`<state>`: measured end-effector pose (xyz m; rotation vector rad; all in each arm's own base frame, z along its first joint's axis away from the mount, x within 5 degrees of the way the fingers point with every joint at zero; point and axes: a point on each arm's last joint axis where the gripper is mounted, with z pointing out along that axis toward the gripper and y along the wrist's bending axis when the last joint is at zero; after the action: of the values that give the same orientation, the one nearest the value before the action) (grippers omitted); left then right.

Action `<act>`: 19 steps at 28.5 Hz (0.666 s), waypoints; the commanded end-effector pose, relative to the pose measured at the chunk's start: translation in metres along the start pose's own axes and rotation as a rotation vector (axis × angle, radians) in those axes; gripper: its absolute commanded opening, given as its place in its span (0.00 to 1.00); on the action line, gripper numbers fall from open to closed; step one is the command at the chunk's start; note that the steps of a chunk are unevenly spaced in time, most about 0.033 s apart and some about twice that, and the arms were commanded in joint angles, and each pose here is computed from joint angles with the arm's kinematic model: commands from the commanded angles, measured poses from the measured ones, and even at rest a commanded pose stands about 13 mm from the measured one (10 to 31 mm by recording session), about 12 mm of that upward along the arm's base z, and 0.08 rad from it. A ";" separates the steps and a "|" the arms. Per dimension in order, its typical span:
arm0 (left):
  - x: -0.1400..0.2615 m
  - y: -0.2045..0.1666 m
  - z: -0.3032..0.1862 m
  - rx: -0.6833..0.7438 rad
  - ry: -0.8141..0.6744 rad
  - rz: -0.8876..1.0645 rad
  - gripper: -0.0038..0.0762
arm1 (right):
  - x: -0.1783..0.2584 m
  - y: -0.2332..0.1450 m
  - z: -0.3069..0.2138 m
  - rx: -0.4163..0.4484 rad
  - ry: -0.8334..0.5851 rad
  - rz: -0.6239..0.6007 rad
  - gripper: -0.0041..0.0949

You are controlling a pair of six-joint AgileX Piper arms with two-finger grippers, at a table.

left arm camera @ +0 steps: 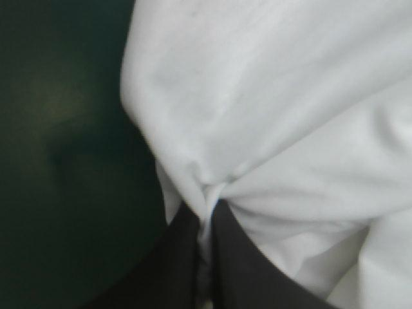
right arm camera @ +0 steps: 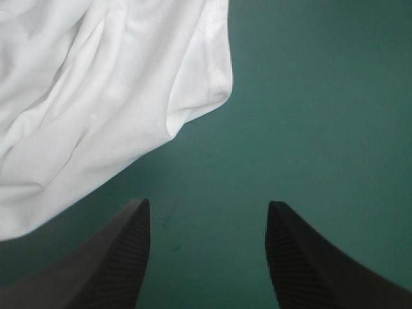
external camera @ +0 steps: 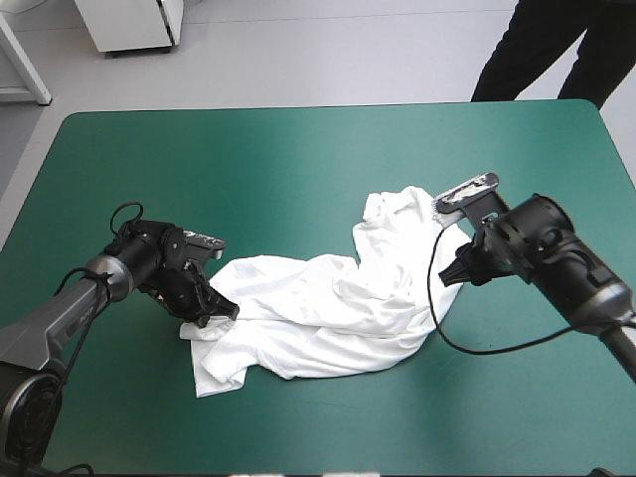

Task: Fold the cloth

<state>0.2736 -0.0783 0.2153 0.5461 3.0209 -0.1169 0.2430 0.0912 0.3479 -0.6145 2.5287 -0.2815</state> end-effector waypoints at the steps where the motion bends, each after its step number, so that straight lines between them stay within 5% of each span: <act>1: -0.002 -0.003 -0.012 0.021 -0.045 -0.012 0.04 | -0.020 -0.003 0.011 0.029 -0.045 -0.009 0.56; 13: 0.003 -0.011 -0.020 0.103 -0.050 0.043 0.04 | -0.060 -0.054 0.091 -0.150 0.062 0.281 0.55; 19: 0.003 -0.011 -0.022 0.096 -0.058 0.047 0.04 | -0.052 -0.051 0.150 -0.215 0.204 0.289 0.55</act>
<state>0.2677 -0.0842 0.2206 0.6271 3.0117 -0.2401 0.3767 0.0614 0.2469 -0.3003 2.8804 0.0101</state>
